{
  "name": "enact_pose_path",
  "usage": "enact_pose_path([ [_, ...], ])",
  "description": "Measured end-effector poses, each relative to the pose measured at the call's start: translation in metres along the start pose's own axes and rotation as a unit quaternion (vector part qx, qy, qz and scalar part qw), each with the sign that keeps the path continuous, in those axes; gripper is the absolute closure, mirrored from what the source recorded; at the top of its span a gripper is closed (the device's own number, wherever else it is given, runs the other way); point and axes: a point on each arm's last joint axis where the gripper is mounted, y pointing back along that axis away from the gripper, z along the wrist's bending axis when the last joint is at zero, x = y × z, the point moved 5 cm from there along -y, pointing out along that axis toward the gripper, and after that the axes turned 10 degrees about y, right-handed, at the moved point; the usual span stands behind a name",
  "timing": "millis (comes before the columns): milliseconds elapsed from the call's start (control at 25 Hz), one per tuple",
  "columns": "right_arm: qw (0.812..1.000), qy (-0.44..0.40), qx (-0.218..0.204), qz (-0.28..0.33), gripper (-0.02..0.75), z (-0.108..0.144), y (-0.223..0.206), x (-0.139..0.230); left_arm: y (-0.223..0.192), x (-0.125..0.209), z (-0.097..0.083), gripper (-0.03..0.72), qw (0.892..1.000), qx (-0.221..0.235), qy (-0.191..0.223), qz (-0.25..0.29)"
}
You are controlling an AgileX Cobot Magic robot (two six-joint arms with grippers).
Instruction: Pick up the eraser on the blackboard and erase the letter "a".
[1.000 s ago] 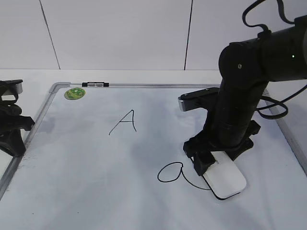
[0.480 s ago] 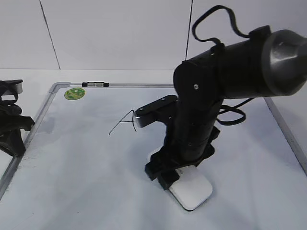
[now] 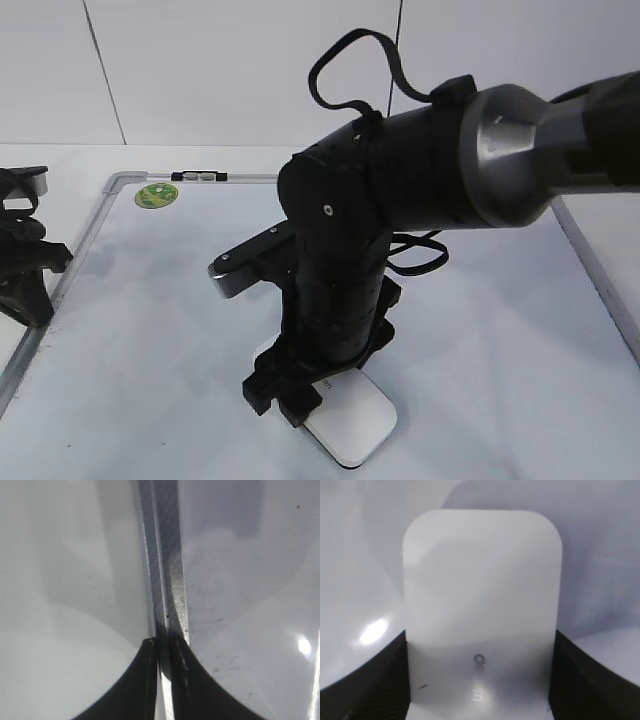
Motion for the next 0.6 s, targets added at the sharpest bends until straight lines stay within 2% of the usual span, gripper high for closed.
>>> enact_pose_path([
  [200,0.998,-0.033,0.045,0.006,0.171,-0.014,0.001,0.002,0.000,-0.001,0.000,0.659,1.000,0.001,0.001,-0.002],
  [600,0.989,-0.129,0.074,0.015,0.171,-0.099,0.005,0.024,0.000,-0.001,0.000,0.659,1.000,0.001,0.001,-0.002],
])
